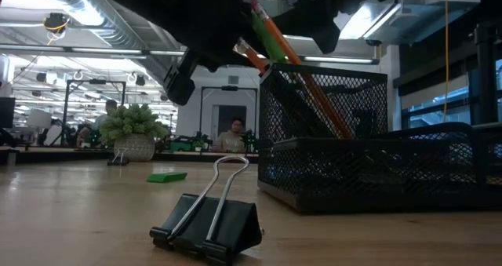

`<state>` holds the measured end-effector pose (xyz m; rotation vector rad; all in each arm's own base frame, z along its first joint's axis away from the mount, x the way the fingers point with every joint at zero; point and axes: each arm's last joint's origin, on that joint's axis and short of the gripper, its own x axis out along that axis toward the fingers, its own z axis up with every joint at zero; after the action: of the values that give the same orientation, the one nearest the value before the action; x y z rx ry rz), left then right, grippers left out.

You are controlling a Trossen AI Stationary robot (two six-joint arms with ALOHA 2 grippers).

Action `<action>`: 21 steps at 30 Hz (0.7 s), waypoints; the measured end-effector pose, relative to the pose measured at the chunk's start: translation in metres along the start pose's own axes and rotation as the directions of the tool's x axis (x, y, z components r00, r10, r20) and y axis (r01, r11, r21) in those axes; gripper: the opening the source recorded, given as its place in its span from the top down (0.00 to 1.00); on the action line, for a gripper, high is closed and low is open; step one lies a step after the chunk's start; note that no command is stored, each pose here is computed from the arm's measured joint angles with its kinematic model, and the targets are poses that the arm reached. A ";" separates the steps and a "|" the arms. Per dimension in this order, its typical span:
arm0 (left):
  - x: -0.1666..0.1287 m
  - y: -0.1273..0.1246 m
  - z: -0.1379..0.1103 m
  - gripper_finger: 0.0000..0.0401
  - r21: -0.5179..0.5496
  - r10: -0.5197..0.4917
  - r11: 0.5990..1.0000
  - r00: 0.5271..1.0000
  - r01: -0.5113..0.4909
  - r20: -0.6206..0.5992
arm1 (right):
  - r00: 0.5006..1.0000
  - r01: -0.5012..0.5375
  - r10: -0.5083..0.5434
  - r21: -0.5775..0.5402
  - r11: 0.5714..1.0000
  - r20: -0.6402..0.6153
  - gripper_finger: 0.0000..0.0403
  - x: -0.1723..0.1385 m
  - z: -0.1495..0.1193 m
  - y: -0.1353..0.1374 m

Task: Pick and place office supplies into organizer
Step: Put the scissors into the top left slot of the desk organizer

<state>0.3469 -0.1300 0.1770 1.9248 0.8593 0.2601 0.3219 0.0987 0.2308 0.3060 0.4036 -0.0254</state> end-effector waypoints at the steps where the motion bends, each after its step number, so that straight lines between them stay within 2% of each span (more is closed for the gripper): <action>1: 0.000 0.000 0.000 0.85 0.000 0.000 1.000 1.000 0.000 0.000 | 1.000 0.000 0.000 -0.001 1.000 -0.001 0.43 0.000 0.000 0.000; 21: 0.000 0.001 0.000 0.85 -0.007 0.005 1.000 1.000 -0.005 0.008 | 0.998 -0.041 0.040 -0.021 0.999 -0.042 0.43 0.000 -0.002 0.000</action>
<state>0.3470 -0.1307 0.1774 1.9207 0.8480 0.2579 0.3210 0.0993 0.2293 0.2933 0.4384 0.0254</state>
